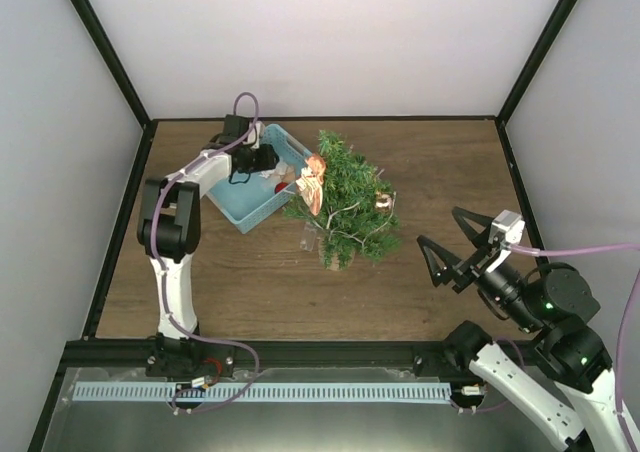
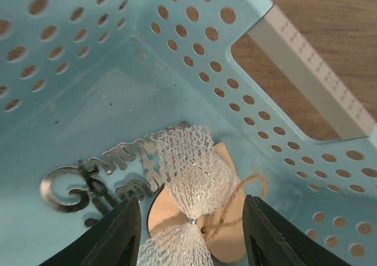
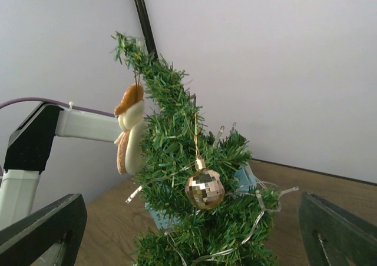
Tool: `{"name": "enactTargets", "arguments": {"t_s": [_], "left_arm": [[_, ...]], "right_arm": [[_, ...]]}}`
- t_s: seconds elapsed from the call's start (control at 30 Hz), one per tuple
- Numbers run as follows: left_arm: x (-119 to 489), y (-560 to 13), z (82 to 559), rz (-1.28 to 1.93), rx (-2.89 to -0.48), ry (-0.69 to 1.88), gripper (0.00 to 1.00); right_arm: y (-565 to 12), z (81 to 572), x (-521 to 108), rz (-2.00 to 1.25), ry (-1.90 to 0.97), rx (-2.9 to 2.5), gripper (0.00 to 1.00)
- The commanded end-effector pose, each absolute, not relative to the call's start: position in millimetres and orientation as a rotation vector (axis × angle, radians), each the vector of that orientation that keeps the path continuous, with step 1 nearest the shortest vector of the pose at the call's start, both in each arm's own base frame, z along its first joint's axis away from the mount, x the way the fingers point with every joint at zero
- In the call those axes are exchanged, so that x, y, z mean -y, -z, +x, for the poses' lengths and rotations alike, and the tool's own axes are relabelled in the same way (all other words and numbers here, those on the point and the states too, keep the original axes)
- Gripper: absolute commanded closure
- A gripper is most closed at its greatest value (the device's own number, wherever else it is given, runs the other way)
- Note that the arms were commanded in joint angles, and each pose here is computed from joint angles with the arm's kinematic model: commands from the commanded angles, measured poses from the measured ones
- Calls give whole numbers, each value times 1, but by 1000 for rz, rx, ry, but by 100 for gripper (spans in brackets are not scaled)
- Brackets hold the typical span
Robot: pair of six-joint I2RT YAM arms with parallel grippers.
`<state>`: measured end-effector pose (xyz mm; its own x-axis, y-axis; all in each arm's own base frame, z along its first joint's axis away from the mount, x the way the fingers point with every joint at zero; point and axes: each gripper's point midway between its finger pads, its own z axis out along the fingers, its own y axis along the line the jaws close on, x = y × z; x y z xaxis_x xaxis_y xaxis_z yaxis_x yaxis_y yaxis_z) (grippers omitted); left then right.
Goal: Decorate the small christmas tree
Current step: Pick up the decoration item from the storage box.
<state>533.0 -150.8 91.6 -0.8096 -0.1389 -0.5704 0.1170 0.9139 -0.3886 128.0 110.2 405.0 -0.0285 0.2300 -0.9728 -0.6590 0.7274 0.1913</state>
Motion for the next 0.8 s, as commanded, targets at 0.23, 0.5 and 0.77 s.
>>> {"name": "enactTargets", "arguments": {"t_s": [0.23, 0.5, 0.77], "left_arm": [[169, -65, 554, 47, -2448, 643, 50], [172, -51, 554, 36, -2467, 644, 63], [165, -104, 550, 27, -2381, 608, 92]], "right_arm": [[-404, 136, -114, -364, -735, -1488, 0], [-402, 135, -115, -370, -743, -1493, 0], [-400, 135, -109, -366, -705, -1491, 0]]}}
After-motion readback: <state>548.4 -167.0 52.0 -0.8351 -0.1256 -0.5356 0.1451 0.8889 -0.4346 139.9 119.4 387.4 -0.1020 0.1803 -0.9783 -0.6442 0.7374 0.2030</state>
